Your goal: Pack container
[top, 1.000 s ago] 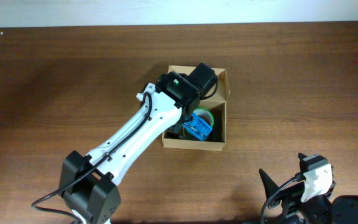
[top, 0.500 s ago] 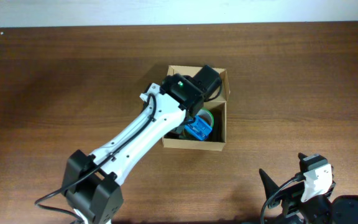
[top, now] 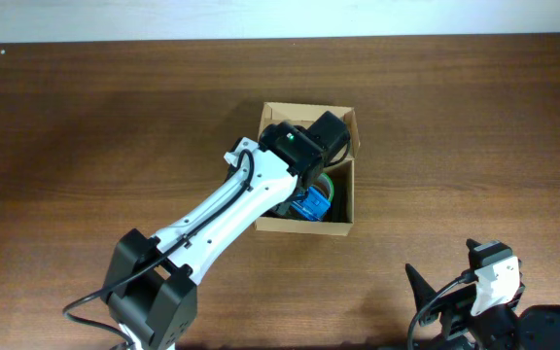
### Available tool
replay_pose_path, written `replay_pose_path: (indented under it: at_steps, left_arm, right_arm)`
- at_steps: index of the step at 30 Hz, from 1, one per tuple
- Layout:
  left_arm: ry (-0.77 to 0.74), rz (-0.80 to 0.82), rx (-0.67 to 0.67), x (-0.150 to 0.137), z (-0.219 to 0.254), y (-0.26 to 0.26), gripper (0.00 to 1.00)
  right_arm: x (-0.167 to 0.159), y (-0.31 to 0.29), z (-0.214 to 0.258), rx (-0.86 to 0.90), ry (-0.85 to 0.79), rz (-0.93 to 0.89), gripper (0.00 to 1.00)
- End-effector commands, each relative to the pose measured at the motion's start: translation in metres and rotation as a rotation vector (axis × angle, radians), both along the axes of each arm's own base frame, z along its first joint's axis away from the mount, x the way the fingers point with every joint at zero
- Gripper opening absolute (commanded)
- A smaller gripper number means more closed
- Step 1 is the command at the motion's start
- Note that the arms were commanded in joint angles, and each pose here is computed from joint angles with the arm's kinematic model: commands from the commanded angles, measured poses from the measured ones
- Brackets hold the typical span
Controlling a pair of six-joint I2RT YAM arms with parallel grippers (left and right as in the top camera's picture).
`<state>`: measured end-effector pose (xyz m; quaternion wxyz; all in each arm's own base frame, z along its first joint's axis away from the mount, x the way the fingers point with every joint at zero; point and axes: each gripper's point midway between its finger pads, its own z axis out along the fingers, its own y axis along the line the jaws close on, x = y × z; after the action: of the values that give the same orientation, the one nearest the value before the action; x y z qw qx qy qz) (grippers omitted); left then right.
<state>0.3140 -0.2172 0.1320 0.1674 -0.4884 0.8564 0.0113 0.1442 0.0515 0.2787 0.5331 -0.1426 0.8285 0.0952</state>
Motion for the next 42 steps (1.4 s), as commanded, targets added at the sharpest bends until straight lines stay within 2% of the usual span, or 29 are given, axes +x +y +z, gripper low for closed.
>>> replay_pose_path:
  at_steps: [1,4,7,9,19,29,32,35,37,40,41,42]
  left_arm:
    - [0.037,0.005,0.003,-0.006,-0.01,-0.001,0.02]
    - [0.053,0.003,-0.012,-0.009,-0.011,-0.003,0.03]
    - [0.066,0.003,-0.012,-0.011,-0.012,-0.003,0.14]
    - [0.075,0.003,-0.008,-0.013,-0.012,-0.002,0.15]
    - [0.097,0.004,-0.011,-0.018,-0.018,-0.001,0.15]
    - [0.052,-0.019,-0.093,-0.009,-0.018,-0.025,0.13]
    - [0.033,-0.029,-0.107,-0.007,-0.017,-0.031,0.06]
    - [0.01,-0.066,-0.119,-0.008,-0.007,-0.037,0.06]
    - [-0.01,-0.123,-0.117,-0.009,0.003,-0.04,0.12]
    - [-0.043,-0.181,-0.112,-0.008,0.019,-0.038,0.35]
    - [-0.059,-0.203,-0.104,-0.006,0.025,-0.035,0.45]
    - [-0.076,-0.223,-0.092,-0.005,0.031,-0.031,0.65]
  right_arm:
    - [0.001,-0.003,0.001,0.005,-0.004,-0.02,0.99]
    - [0.001,-0.003,0.001,0.005,-0.004,-0.02,0.99]
    - [0.001,-0.003,0.001,0.005,-0.004,-0.02,0.99]
    - [0.001,-0.003,0.001,0.005,-0.004,-0.02,0.99]
    - [0.001,-0.003,0.001,0.005,-0.004,-0.02,0.99]
    - [0.001,-0.003,0.001,0.005,-0.004,-0.02,0.99]
    - [0.001,-0.003,0.001,0.005,-0.004,-0.02,0.99]
    - [0.001,-0.003,0.001,0.005,-0.004,-0.02,0.99]
    - [0.001,-0.003,0.001,0.005,-0.004,-0.02,0.99]
    - [0.001,-0.003,0.001,0.005,-0.004,-0.02,0.99]
    - [0.001,-0.003,0.001,0.005,-0.004,-0.02,0.99]
    - [0.001,-0.003,0.001,0.005,-0.004,-0.02,0.99]
